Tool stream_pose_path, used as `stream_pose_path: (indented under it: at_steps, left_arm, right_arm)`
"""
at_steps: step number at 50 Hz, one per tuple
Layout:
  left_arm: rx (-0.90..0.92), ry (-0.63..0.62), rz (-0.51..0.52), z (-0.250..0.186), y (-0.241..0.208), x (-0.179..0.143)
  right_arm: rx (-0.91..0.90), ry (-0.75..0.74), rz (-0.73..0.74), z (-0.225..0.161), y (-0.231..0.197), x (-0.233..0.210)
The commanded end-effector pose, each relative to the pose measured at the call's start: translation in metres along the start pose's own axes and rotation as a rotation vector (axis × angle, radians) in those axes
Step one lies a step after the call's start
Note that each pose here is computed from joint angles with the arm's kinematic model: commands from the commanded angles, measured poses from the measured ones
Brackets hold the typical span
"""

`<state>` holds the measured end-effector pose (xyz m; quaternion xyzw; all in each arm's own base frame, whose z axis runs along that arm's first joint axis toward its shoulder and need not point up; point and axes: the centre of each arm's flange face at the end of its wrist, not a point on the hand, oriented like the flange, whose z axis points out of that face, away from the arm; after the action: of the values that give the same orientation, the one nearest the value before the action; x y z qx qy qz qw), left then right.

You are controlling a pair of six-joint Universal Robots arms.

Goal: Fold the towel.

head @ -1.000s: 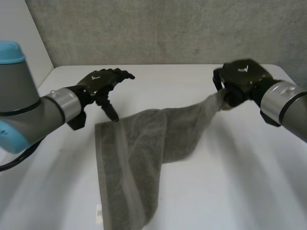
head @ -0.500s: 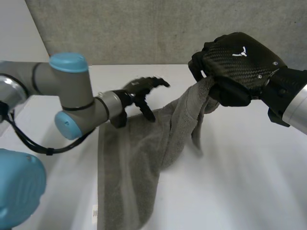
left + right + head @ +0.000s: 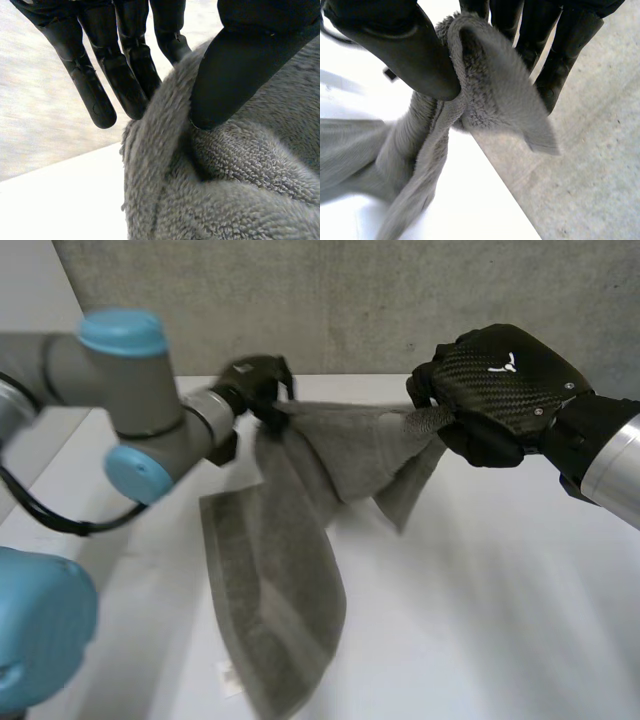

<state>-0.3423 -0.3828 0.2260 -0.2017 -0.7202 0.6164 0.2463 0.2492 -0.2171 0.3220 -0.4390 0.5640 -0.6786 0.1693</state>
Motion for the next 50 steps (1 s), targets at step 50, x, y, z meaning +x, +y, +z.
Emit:
stream_pose_path:
  at_steps: [50]
  left_arm:
    - [0.717,-0.188,0.34,-0.071,-0.215,0.002]
  right_arm:
    - [0.47,0.625,-0.448,0.143,-0.037,0.098]
